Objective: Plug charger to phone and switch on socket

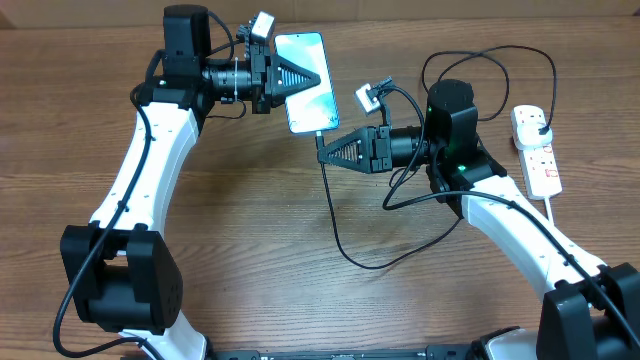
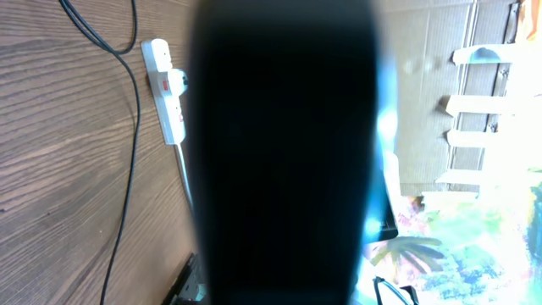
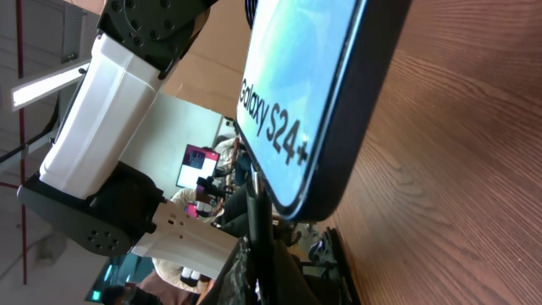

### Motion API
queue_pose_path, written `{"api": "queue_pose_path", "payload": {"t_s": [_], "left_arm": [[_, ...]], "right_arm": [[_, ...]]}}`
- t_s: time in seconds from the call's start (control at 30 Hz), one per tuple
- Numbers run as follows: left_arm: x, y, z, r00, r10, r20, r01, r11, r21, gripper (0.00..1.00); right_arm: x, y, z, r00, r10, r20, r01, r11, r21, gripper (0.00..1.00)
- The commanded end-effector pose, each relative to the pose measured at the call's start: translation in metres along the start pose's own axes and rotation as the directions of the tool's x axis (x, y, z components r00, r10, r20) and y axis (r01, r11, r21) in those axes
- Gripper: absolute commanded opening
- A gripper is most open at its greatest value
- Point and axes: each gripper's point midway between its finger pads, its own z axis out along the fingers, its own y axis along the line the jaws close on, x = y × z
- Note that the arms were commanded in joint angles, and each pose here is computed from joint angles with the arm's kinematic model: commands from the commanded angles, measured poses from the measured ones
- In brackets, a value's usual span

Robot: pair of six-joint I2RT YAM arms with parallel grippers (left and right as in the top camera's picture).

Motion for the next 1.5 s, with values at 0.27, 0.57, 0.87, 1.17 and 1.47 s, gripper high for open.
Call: {"api": "queue_pose_path", "payload": {"t_s": [0.27, 0.57, 0.87, 1.17, 1.47], "left_arm": [[0.0043, -0.0151, 0.0008, 1.0, -0.028, -0.014, 0.028, 0.999, 0.017, 0.04], [0.0044, -0.015, 0.0012, 1.0, -0.008, -0.014, 0.008, 1.0, 0.016, 0.04], [0.0093, -0.0166, 0.0091, 0.999, 0.007, -0.033, -0.007, 1.0, 0.018, 0.04], [0.0097, -0.0169, 0.009, 0.999, 0.03, -0.035, -0.029, 0.999, 0.021, 0.04], [0.0108, -0.0194, 0.0055, 0.998, 0.041, -0.045, -0.039, 0.998, 0.038, 0.04]], "right_arm": [[-0.0061, 0.0085, -0.0013, 0.999, -0.029, 0.014, 0.029, 1.0, -0.002, 0.04], [-0.0062, 0.0084, -0.0013, 0.999, -0.03, 0.015, 0.03, 1.0, -0.001, 0.04], [-0.0066, 0.008, -0.0013, 0.999, -0.029, 0.018, 0.029, 1.0, 0.001, 0.04], [-0.0067, 0.008, -0.0015, 1.0, -0.025, 0.018, 0.025, 1.0, 0.001, 0.04], [-0.0084, 0.0071, -0.0038, 0.999, -0.025, 0.025, 0.025, 1.0, 0.004, 0.04]]}}
